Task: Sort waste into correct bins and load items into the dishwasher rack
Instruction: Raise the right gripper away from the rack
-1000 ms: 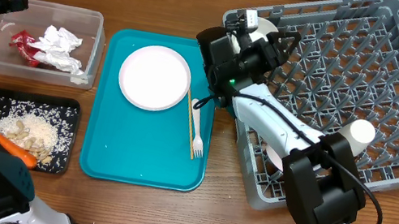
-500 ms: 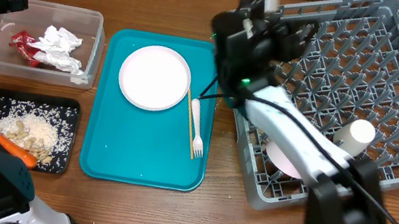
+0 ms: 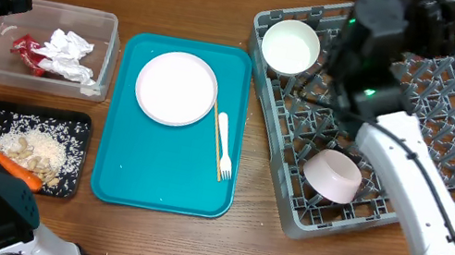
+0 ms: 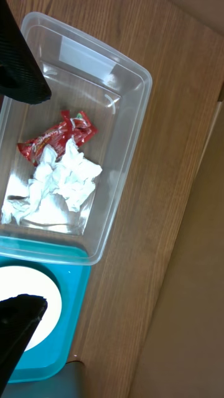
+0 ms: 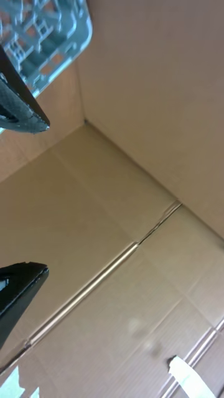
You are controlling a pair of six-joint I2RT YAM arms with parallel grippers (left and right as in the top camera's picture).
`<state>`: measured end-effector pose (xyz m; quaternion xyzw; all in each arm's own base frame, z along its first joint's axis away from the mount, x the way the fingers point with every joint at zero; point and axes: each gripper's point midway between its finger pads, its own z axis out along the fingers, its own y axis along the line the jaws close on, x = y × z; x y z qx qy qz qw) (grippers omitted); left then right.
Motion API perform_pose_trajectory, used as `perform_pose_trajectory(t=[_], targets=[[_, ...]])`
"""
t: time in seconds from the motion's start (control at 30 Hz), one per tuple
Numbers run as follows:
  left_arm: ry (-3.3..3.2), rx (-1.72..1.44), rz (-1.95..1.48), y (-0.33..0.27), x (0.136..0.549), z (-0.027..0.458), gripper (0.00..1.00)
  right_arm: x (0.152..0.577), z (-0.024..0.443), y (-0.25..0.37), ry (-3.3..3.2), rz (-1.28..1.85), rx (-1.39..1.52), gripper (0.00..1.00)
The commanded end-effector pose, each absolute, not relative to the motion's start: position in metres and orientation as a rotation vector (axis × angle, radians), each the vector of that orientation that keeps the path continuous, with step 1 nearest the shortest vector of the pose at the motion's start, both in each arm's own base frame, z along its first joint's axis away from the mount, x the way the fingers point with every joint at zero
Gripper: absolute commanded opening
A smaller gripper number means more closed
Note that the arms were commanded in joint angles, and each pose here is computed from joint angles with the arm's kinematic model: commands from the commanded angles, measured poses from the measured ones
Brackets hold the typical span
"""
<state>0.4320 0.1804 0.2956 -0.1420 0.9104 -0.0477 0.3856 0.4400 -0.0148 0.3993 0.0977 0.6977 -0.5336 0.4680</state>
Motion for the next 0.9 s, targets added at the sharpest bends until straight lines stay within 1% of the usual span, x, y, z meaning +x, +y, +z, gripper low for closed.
perform_pose_trajectory(t=[0.0, 0.23, 0.4, 0.67, 0.73, 0.77, 0.83, 0.87], targets=[[2.293, -0.363, -0.135, 0.179, 0.432, 0.305, 1.00, 0.441, 0.408, -0.026, 1.696, -1.290, 0.251, 0.70], [2.293, -0.363, -0.136, 0.179, 0.433, 0.305, 1.00, 0.422, 0.432, -0.028, 1.650, -1.228, 0.314, 0.70], [2.293, -0.363, -0.135, 0.179, 0.432, 0.305, 1.00, 0.414, 0.432, -0.030, 1.659, -1.255, 0.342, 0.70], [2.293, -0.363, -0.135, 0.179, 0.432, 0.305, 1.00, 0.417, 0.432, -0.028, 1.655, -1.207, 0.327, 0.70], [2.293, -0.363, -0.135, 0.179, 0.432, 0.305, 1.00, 0.420, 0.429, -0.024, 1.683, -1.126, 0.288, 0.70], [2.293, -0.363, -0.135, 0.179, 0.432, 0.305, 1.00, 0.423, 0.422, -0.020, 1.734, -1.037, 0.236, 0.70], [2.293, -0.363, -0.135, 0.179, 0.432, 0.305, 1.00, 0.434, 0.397, 0.006, 1.921, -0.699, 0.058, 0.71], [2.293, -0.363, -0.135, 0.179, 0.432, 0.305, 1.00, 0.435, 0.388, 0.023, 2.006, -0.468, -0.015, 0.71]])
